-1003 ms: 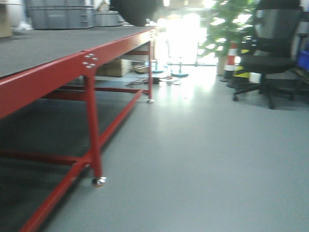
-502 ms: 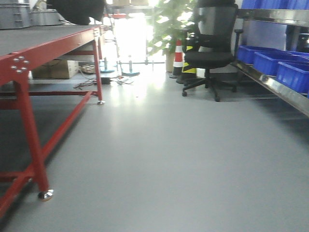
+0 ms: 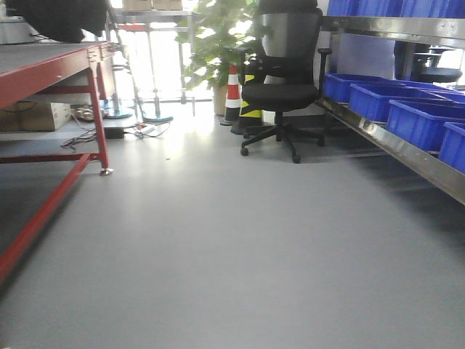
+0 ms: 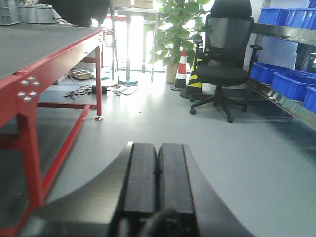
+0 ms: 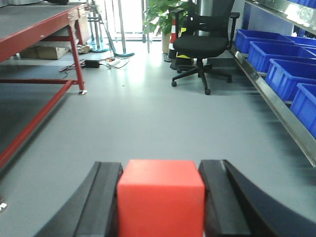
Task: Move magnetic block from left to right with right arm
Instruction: 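Drive the base away from the first table holding the cube, then drive the base past the chair toward the second felt table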
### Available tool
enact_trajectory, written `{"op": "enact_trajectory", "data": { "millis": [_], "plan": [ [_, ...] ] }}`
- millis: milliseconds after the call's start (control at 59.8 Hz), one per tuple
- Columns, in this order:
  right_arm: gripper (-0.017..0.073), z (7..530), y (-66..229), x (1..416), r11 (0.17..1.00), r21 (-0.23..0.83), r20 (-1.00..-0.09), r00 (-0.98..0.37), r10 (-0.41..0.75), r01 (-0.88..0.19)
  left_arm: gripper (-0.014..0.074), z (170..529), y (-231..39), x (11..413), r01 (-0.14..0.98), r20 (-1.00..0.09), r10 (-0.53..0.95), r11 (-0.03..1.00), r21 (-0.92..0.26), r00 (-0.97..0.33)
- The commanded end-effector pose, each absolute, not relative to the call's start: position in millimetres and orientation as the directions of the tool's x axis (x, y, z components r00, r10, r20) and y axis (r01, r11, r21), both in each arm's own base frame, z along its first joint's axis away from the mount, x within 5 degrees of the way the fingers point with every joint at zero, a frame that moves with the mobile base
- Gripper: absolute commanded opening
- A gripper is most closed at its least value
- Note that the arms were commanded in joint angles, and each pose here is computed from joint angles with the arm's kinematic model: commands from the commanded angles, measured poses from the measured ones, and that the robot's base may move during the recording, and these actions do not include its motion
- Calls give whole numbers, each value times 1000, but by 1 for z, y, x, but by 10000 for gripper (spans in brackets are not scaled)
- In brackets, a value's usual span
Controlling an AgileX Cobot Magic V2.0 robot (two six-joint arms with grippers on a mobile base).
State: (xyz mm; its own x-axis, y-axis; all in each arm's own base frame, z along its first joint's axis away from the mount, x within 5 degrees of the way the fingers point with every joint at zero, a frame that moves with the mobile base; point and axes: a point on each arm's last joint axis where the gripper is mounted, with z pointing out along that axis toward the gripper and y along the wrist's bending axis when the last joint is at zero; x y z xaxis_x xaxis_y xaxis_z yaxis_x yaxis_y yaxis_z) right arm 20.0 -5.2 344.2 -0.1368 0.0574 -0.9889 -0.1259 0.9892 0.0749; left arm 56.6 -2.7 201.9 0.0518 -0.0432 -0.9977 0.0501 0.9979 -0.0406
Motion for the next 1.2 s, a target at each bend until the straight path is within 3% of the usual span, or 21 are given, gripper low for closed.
{"op": "enact_trajectory", "data": {
  "millis": [0, 870, 1187],
  "plan": [
    [160, 359, -5, 21, 990, 52, -998, -41, 47, -132, -116, 208, -3, 55, 59, -988, -55, 997, -47, 147],
    [160, 359, -5, 21, 990, 52, -998, -41, 47, -132, -116, 208, -3, 55, 59, -988, -55, 997, -47, 147],
    [160, 359, -5, 21, 990, 52, -998, -41, 47, -134, -116, 208, -6, 55, 108, -988, -62, 993, -47, 144]
  ]
}}
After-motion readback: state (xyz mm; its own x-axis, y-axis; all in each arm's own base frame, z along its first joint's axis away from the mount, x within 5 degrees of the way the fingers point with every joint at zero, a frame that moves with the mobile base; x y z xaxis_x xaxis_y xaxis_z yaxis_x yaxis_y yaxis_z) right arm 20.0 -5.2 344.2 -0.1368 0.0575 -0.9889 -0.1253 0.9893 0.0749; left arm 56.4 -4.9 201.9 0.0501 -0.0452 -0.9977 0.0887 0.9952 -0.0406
